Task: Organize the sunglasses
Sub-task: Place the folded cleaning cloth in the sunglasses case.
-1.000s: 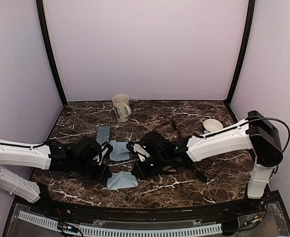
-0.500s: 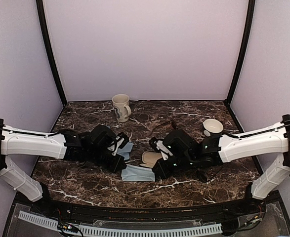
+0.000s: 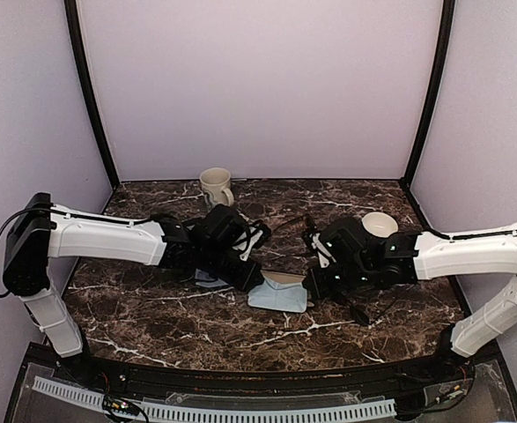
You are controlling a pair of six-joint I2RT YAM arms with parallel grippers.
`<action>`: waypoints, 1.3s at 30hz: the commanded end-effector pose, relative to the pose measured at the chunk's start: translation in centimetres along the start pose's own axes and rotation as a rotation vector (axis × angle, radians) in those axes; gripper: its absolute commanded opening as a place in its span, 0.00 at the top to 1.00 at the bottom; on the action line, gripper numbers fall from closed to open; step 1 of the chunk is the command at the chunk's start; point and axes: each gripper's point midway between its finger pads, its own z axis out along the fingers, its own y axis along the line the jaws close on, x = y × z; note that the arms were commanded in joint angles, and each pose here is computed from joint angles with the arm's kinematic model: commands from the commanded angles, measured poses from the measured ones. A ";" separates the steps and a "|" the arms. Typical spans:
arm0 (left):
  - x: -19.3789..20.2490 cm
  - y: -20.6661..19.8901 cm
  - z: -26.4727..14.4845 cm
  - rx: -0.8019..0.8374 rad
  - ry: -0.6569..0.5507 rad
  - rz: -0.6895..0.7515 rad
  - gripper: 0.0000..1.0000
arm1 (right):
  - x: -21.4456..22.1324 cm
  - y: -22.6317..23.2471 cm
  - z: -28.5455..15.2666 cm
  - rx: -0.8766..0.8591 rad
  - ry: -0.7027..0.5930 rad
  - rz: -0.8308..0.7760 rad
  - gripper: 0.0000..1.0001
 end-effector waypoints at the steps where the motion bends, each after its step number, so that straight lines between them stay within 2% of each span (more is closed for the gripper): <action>1: -1.0 -0.6 1.0 0.008 -0.004 0.035 1.00 | 0.3 -1.8 0.1 0.045 0.005 0.018 1.00; 20: -1.3 1.2 2.7 -0.091 0.015 0.034 1.00 | 0.3 -2.8 3.0 0.071 0.053 0.001 1.00; 39: 0.2 1.6 3.8 -0.094 0.072 0.028 0.99 | 1.2 -3.1 4.4 0.077 0.095 -0.011 1.00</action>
